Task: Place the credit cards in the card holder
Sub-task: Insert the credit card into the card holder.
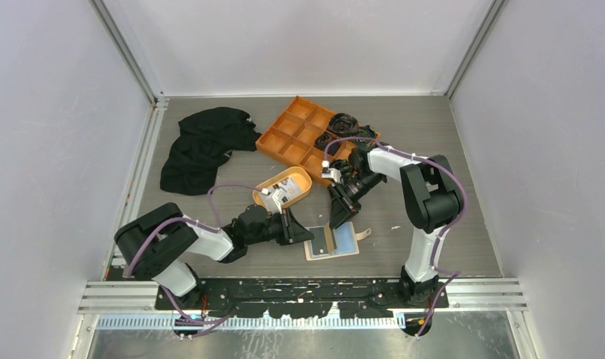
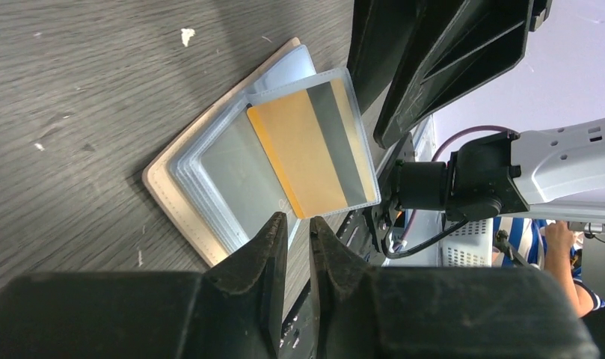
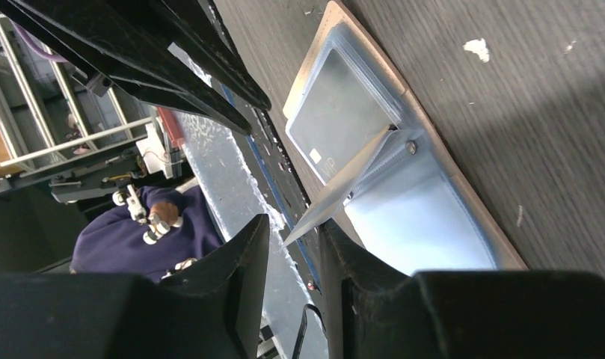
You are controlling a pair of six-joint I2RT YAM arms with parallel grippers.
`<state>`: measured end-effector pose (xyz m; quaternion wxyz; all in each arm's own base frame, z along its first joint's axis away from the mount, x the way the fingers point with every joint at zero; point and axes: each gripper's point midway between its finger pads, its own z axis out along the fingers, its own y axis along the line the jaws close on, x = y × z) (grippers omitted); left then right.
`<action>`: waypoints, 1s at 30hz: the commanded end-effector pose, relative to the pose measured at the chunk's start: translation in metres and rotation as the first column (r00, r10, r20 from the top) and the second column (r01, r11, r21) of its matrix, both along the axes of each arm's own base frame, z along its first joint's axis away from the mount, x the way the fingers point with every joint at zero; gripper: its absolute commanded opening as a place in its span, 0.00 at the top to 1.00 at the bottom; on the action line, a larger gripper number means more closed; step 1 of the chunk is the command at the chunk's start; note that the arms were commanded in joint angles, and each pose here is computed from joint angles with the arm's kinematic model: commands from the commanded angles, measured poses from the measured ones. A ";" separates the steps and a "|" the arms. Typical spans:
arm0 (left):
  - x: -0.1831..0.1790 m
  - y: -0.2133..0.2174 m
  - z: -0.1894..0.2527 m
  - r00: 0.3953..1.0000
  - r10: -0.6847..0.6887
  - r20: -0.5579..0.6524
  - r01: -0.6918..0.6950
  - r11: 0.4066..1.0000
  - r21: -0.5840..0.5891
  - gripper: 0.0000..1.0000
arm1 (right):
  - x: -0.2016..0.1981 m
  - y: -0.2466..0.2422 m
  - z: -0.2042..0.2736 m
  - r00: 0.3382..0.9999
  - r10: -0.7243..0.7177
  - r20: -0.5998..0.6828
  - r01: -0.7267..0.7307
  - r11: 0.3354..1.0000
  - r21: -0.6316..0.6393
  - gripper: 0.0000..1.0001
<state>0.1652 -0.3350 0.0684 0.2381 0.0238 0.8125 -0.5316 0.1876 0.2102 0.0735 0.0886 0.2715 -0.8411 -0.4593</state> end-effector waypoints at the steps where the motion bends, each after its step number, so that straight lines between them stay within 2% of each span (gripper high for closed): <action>1: 0.004 -0.020 0.024 0.998 -0.035 0.054 0.040 0.995 -0.090 0.81 | -0.001 0.010 0.012 1.000 0.021 -0.022 -0.020 0.998 0.066 0.63; 6: 0.005 -0.026 0.020 0.998 -0.040 0.040 0.044 0.994 -0.103 0.80 | -0.003 0.016 0.016 0.998 0.045 -0.038 -0.041 0.994 0.100 0.61; 15: 0.005 -0.028 0.018 0.998 -0.044 0.038 0.047 0.993 -0.104 0.72 | -0.009 0.023 0.028 0.991 0.099 -0.092 -0.078 0.976 0.205 0.59; 21: 0.007 -0.027 0.011 0.999 -0.035 0.027 0.037 0.996 -0.080 0.71 | -0.009 0.024 0.011 0.991 0.115 -0.063 -0.106 0.985 0.139 0.60; 26: 0.007 -0.029 0.009 0.999 -0.040 0.017 0.041 0.996 -0.082 0.71 | -0.004 0.026 -0.002 0.995 0.097 0.017 -0.098 0.993 0.061 0.63; 30: 0.006 -0.029 0.007 0.999 -0.044 0.013 0.045 0.995 -0.085 0.70 | -0.007 0.029 -0.009 0.992 0.124 0.026 -0.124 0.992 0.026 0.68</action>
